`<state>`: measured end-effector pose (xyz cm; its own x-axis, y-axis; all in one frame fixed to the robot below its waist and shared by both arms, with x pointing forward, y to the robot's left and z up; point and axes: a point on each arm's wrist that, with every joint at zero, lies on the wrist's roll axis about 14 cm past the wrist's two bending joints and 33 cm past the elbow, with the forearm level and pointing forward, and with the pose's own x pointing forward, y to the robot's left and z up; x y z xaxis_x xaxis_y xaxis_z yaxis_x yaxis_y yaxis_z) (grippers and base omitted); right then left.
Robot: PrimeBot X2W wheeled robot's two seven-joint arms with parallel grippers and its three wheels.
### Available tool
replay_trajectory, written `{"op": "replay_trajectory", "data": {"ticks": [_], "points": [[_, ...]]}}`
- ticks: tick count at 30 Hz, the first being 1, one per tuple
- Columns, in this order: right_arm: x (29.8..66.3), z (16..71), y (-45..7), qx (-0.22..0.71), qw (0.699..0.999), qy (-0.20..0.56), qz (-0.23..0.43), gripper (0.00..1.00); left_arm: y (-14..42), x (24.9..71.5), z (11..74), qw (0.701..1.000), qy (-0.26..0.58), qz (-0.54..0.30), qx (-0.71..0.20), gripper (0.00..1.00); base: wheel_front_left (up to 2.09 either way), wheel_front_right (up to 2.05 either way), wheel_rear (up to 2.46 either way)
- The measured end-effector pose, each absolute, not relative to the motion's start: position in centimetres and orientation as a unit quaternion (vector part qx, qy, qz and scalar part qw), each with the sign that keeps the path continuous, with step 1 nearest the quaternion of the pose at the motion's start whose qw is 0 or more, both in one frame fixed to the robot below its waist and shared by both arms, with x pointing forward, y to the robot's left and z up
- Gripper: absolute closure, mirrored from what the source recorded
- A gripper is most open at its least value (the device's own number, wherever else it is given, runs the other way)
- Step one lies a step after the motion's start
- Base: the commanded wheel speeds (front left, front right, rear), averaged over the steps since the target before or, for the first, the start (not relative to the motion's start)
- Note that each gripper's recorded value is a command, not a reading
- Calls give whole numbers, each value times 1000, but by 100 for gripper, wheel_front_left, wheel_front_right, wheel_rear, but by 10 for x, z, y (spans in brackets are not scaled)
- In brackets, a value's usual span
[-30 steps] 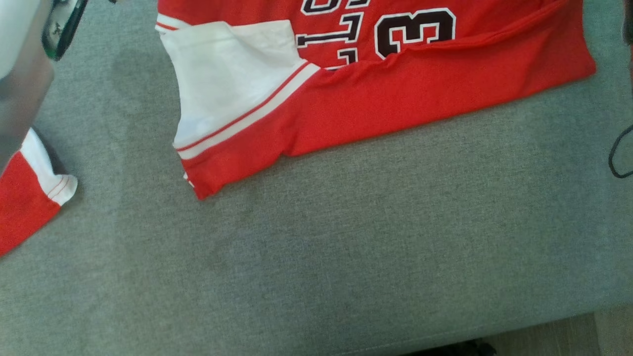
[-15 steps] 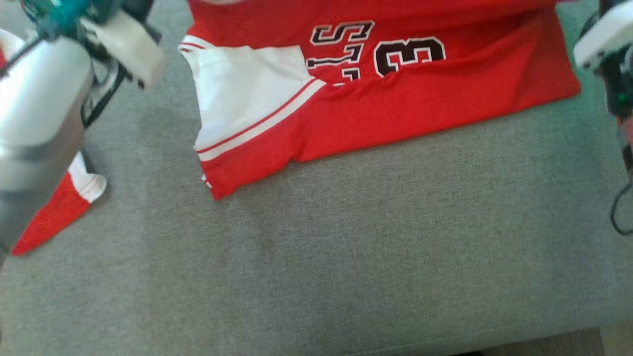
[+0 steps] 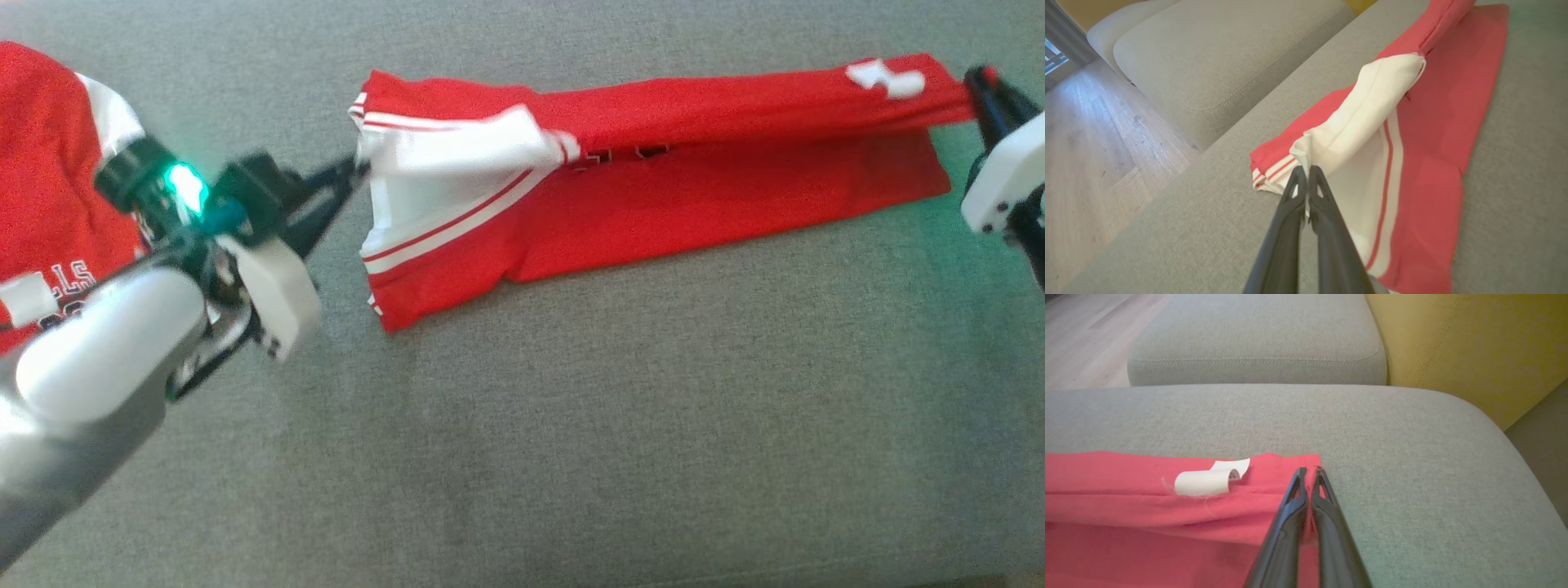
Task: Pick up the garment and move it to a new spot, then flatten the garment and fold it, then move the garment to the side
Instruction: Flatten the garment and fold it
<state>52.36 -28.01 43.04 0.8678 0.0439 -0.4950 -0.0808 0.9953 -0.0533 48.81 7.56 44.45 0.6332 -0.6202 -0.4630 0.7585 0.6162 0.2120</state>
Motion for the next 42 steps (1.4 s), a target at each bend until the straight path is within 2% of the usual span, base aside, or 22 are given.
{"op": "replay_trajectory", "data": {"ticks": [17,18,19,20,21,25,28,32,35,38,42], "points": [[484,397,-289,-67,926,367,57,100,75,443,417,844,268,-420,197,100,0,0,0],[482,396,-291,-68,925,370,56,53,75,442,415,842,273,-421,198,100,0,0,0],[481,396,-293,-65,924,372,54,0,75,440,413,841,278,-421,195,98,0,0,0],[480,396,-293,-59,924,374,52,0,74,438,410,840,282,-422,193,42,0,0,0],[480,397,-293,-51,925,373,50,0,75,436,407,838,285,-422,193,0,0,0,0],[482,405,-295,-30,934,354,43,0,77,440,407,851,276,-405,187,0,0,0,0],[489,422,-297,-7,948,315,35,0,76,458,424,881,237,-375,166,0,0,0,0],[506,462,-299,39,974,222,23,0,72,488,466,930,144,-320,105,0,0,0,0],[514,495,-302,43,989,139,19,0,78,510,509,964,42,-256,55,0,0,0,0],[518,522,-300,56,996,70,16,0,86,520,530,978,2,-207,12,0,0,0,0],[519,550,-288,72,997,6,22,0,82,514,549,982,-27,-179,-48,0,0,0,0]]}}
